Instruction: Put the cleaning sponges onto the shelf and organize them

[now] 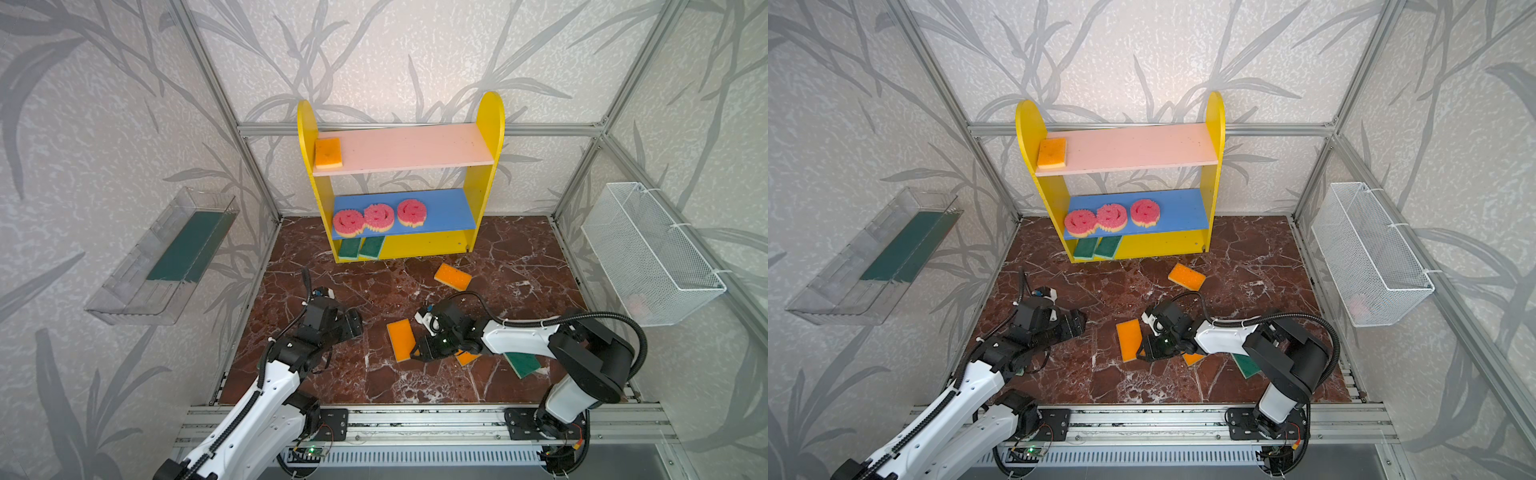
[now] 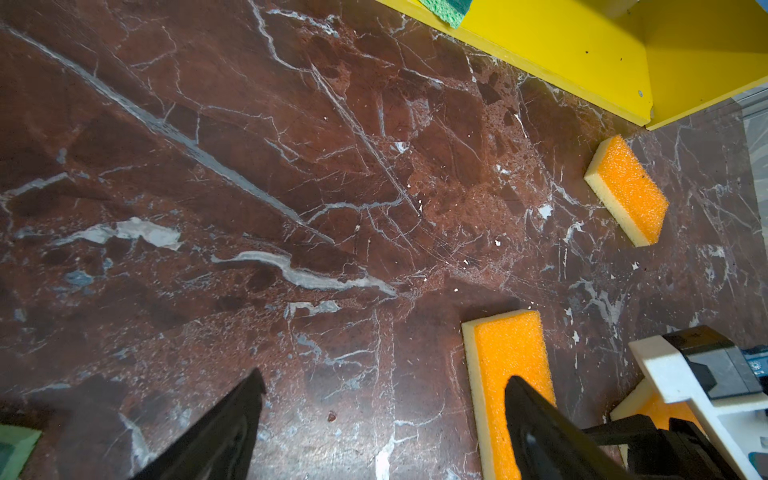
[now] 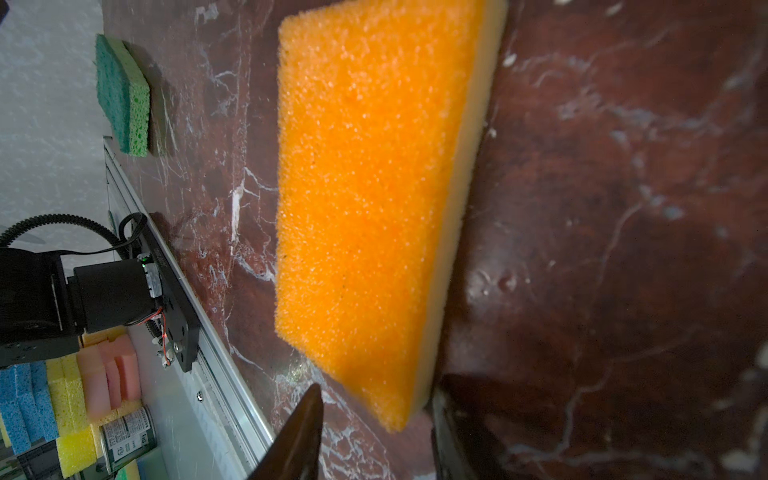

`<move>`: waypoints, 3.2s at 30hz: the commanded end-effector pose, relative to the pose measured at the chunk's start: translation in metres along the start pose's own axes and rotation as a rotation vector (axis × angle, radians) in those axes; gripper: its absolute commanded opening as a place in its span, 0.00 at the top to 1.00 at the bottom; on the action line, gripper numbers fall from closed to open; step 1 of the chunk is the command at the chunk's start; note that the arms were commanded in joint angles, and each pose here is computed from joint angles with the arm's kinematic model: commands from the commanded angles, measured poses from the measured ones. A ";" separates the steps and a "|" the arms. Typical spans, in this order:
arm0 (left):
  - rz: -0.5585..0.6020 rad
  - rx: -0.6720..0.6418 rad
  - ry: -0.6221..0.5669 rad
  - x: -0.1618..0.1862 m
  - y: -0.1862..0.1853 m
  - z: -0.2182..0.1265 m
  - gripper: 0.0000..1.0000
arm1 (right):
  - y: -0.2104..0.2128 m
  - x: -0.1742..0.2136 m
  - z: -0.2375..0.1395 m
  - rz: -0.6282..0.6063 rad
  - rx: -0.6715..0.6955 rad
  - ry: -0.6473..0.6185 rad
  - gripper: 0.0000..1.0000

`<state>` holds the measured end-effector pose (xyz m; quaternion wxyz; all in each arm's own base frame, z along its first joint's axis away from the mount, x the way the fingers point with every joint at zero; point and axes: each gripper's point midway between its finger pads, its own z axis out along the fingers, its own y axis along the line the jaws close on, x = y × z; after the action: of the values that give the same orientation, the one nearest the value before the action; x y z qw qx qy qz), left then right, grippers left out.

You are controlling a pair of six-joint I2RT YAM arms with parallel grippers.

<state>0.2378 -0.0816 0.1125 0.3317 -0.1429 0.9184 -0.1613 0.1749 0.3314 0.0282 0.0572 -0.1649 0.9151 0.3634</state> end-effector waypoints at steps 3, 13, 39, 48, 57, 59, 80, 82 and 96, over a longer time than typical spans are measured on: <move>-0.018 -0.011 -0.029 -0.006 0.001 -0.001 0.08 | -0.007 -0.006 0.009 0.017 0.036 -0.008 0.69; -0.024 0.029 -0.052 -0.019 -0.012 -0.015 0.08 | -0.012 -0.009 0.009 -0.001 0.077 -0.007 0.91; 0.111 0.026 -0.104 -0.061 -0.031 -0.068 0.08 | 0.168 -0.231 -0.155 -0.461 -0.017 -0.464 1.00; 0.130 0.038 -0.095 -0.058 -0.032 -0.061 0.08 | 0.209 -0.324 -0.191 -0.545 -0.105 -0.607 1.00; 0.127 0.031 -0.082 -0.052 -0.027 -0.055 0.08 | 0.225 -0.378 -0.223 -0.567 -0.183 -0.762 1.00; 0.128 0.033 -0.077 -0.051 -0.028 -0.054 0.08 | 0.221 -0.388 -0.227 -0.549 -0.193 -0.785 1.00; 0.105 0.062 -0.049 -0.041 -0.028 -0.044 0.08 | 0.231 -0.421 -0.262 -0.608 -0.251 -1.004 1.00; 0.103 0.064 -0.049 -0.041 -0.029 -0.045 0.08 | 0.228 -0.426 -0.267 -0.598 -0.249 -1.027 1.00; 0.099 0.070 -0.083 -0.049 -0.032 -0.060 0.08 | 0.200 -0.446 -0.267 -0.541 -0.214 -1.072 1.00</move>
<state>0.2404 -0.0838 0.1830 0.3718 -0.0841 0.9085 -0.1712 0.5252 0.4039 0.4463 0.5693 -0.1963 0.6536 0.4584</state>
